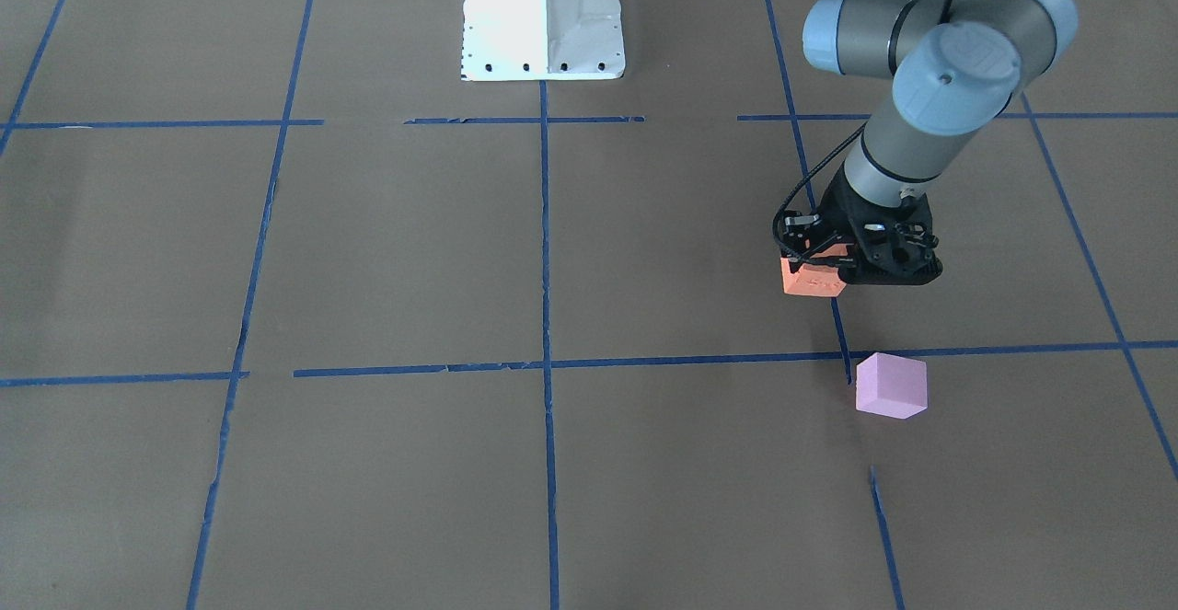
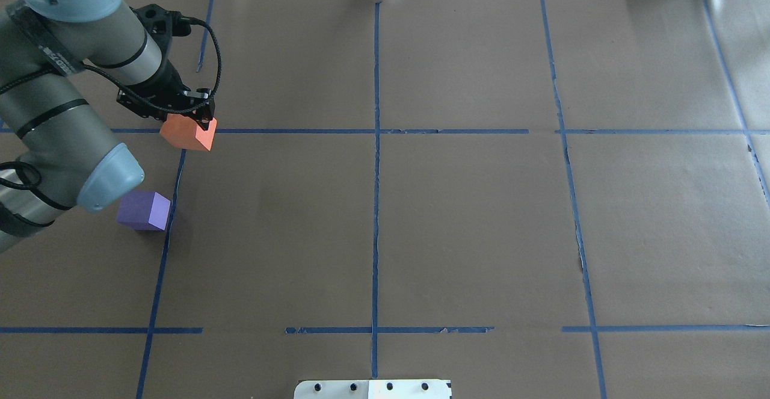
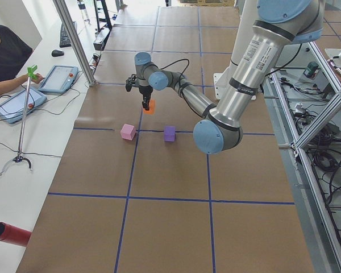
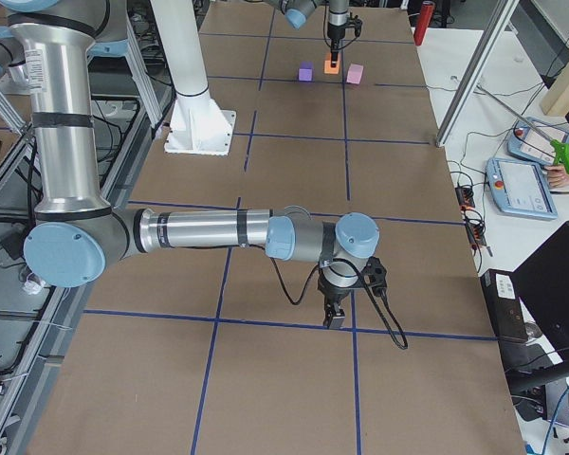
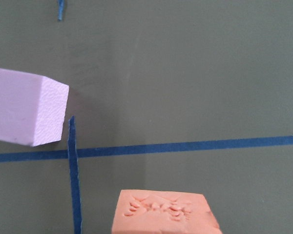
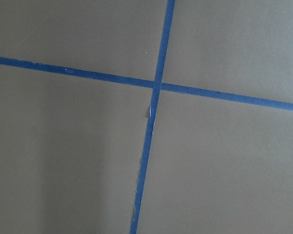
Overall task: Arrange blocks in a line
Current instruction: 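Lift the orange cube and carry it toward the pink cube, then lower the orange cube between the pink and purple cubes, then release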
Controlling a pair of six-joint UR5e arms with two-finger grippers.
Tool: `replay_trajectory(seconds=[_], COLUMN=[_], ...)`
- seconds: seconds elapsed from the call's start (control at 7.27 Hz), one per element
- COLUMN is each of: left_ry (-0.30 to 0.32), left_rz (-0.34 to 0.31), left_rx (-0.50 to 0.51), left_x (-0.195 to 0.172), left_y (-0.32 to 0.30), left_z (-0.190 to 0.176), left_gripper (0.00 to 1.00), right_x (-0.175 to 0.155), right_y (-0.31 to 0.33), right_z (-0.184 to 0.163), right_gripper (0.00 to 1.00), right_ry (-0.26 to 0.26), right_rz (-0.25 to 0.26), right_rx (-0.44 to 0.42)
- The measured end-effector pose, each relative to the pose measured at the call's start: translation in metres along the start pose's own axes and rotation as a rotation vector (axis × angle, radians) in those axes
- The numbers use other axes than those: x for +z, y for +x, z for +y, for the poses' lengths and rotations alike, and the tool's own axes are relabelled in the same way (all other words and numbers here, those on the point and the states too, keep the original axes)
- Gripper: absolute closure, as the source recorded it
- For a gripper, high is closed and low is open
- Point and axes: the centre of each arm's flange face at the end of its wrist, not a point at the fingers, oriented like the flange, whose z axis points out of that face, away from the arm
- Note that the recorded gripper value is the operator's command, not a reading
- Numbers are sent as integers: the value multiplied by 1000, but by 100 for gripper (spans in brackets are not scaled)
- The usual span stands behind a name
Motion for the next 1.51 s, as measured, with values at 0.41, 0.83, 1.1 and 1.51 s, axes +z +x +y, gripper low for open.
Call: replay_trajectory(seconds=[0.41,0.83,1.1,1.51], left_ry=[-31,-109,-139,-146], left_rz=[-72,-61,-32,-16], left_rx=[92,80,66,44], left_x=[-27,17,54,82], left_y=[-68,-105,-116,-125], left_z=[0,-7,-20,-33], left_gripper=[96,96,96,96], right_x=[0,0,0,0], right_y=[0,0,0,0], right_z=[0,0,0,0], right_gripper=[0,0,0,0], right_ry=[0,0,0,0], right_rz=[0,0,0,0], right_rx=[1,1,1,1])
